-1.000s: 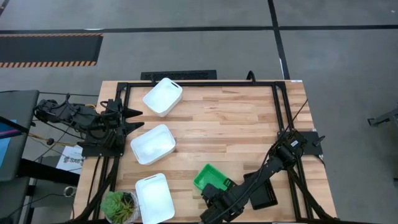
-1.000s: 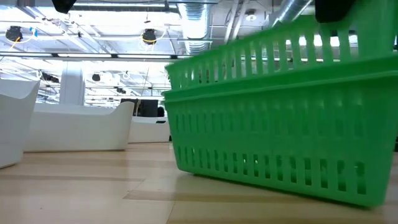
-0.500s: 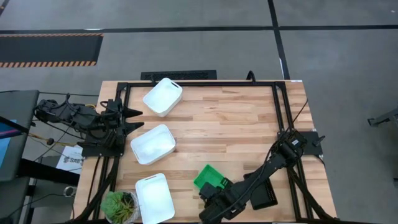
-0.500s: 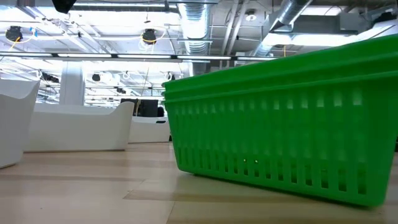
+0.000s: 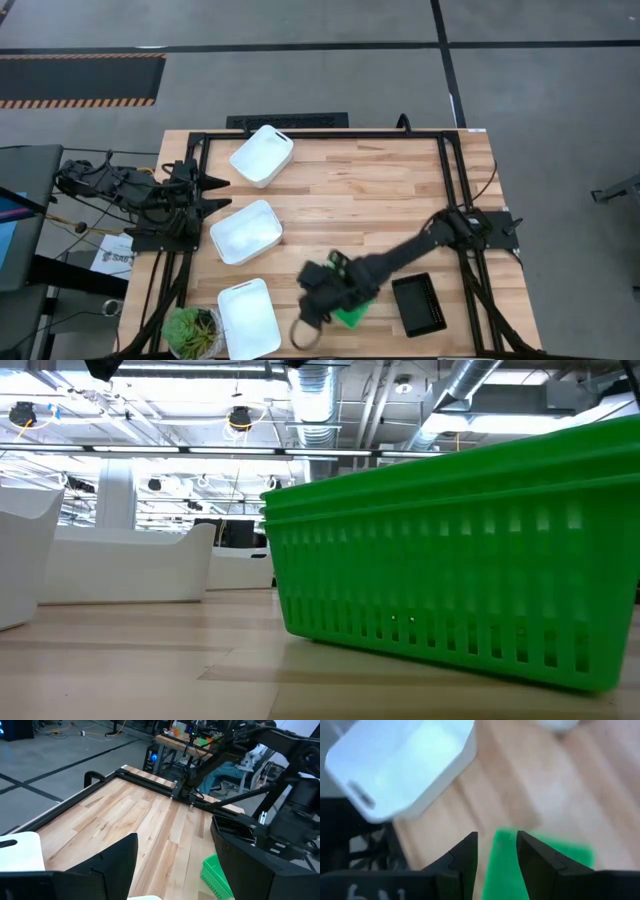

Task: Stack baskets by color
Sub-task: Stack the middle white bin on the bottom white bin

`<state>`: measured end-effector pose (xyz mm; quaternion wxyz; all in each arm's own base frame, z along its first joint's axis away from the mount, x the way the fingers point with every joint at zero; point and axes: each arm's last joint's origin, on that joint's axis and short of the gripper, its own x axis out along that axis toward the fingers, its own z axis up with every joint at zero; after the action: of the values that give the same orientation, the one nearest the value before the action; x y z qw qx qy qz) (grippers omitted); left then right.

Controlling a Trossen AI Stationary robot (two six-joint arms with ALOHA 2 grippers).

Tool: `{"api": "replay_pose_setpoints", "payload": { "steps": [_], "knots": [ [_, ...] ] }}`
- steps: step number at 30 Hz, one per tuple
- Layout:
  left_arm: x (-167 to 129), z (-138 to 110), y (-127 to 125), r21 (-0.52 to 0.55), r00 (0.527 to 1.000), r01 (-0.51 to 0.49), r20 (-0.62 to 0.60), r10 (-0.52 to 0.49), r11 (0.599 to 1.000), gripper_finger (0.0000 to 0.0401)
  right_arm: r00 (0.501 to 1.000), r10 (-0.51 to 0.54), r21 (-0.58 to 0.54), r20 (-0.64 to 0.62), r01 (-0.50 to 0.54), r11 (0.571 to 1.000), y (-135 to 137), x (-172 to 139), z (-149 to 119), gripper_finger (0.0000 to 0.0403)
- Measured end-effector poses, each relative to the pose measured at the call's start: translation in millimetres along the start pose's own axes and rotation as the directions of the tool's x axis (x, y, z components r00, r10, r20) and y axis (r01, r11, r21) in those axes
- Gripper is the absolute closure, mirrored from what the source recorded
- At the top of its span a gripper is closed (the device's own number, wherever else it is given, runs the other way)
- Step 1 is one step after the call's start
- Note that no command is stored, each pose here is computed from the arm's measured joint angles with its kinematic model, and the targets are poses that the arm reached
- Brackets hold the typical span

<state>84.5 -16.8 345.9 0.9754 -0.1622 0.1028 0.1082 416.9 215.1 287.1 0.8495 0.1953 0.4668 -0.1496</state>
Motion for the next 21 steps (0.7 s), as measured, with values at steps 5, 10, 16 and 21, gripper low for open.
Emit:
{"api": "replay_pose_setpoints", "payload": {
  "steps": [5,10,16,21],
  "knots": [
    [0,0,0,0.000,1.000,0.000,0.000,0.000,1.000,0.0147,0.998,-0.024,-0.030,0.055,0.026,0.999,-29,15,42,0.0237],
    [0,0,0,0.000,1.000,0.000,0.000,0.000,1.000,0.0147,0.992,-0.039,-0.077,0.118,0.048,0.996,-60,26,80,0.0232],
    [0,0,0,0.021,1.000,-0.009,0.004,0.009,1.000,0.0147,0.984,0.023,-0.157,0.177,0.005,0.988,-82,32,111,0.0238],
    [0,1,2,0.021,0.997,-0.072,0.034,0.072,0.997,0.0147,0.980,-0.009,-0.290,0.200,0.068,0.955,-90,33,118,0.0239]
  ]
}}
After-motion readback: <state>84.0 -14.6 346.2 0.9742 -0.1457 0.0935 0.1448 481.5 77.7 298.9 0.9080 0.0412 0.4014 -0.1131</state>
